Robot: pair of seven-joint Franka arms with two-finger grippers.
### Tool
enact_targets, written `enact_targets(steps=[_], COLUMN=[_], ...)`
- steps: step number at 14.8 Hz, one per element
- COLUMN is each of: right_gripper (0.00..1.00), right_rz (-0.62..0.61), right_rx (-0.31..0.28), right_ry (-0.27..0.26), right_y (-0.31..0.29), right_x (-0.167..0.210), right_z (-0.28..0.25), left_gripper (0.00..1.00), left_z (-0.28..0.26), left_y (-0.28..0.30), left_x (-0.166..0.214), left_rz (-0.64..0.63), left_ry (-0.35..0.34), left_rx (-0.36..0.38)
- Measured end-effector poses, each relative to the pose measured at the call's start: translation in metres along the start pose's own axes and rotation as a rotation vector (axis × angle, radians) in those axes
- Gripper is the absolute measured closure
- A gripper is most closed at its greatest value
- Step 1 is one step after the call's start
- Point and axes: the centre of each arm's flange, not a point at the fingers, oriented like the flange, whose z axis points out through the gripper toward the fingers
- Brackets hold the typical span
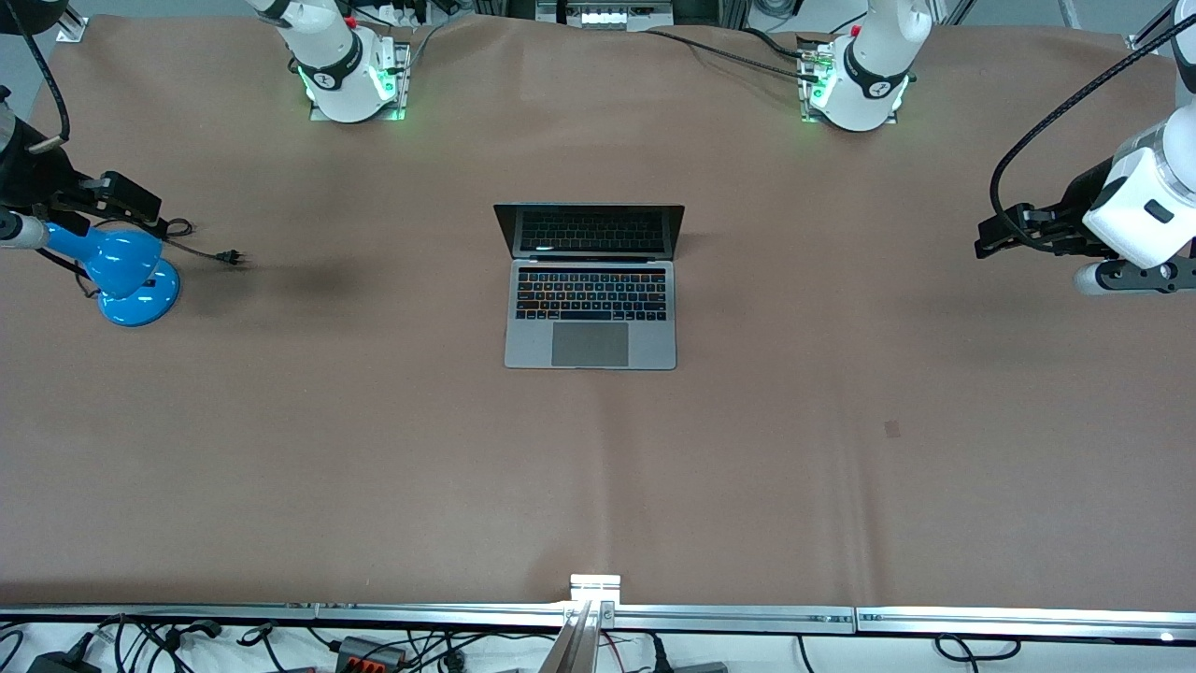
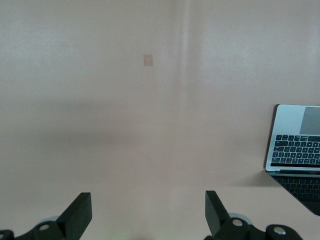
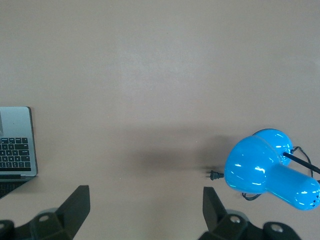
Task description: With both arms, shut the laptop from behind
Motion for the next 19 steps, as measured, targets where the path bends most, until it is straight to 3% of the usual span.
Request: enact_targets(steps=[9, 10, 12, 15, 19], right_gripper=[0.0, 0.0, 0.2, 0.52, 0.93], right_rz=[-0.011, -0.015, -0.02, -0.02, -0.018], right_rx=[0.0, 0.0, 0.0, 0.0, 0.012], right_ry=[-0.001, -0.002, -0.006, -0.008, -0.025], right_y=[-0.0016, -0.0015, -0.0013, -0.0012, -0.0021], right_x=[-0.002, -0.002, -0.0025, -0.0026, -0.0045], right_z=[-0.0016, -0.0009, 0.0009, 0.0018, 0.0037], left_gripper=[0.0, 0.07, 0.29, 0.43, 0.85], left_z=[0.0009, 0.0013, 0.0019, 0.0037, 0.0048], left_y=[-0.0024, -0.0028, -0.0033, -0.0051, -0.0057], left_x=[0.0, -0.0003, -0.0008, -0.0029, -0.0081], left_rz=[-0.004, -0.005, -0.006, -0.009, -0.008], left_ry=[-0.003, -0.007, -0.012, -0.033, -0.066], left_rx=[0.001, 0.002, 0.002, 0.004, 0.007])
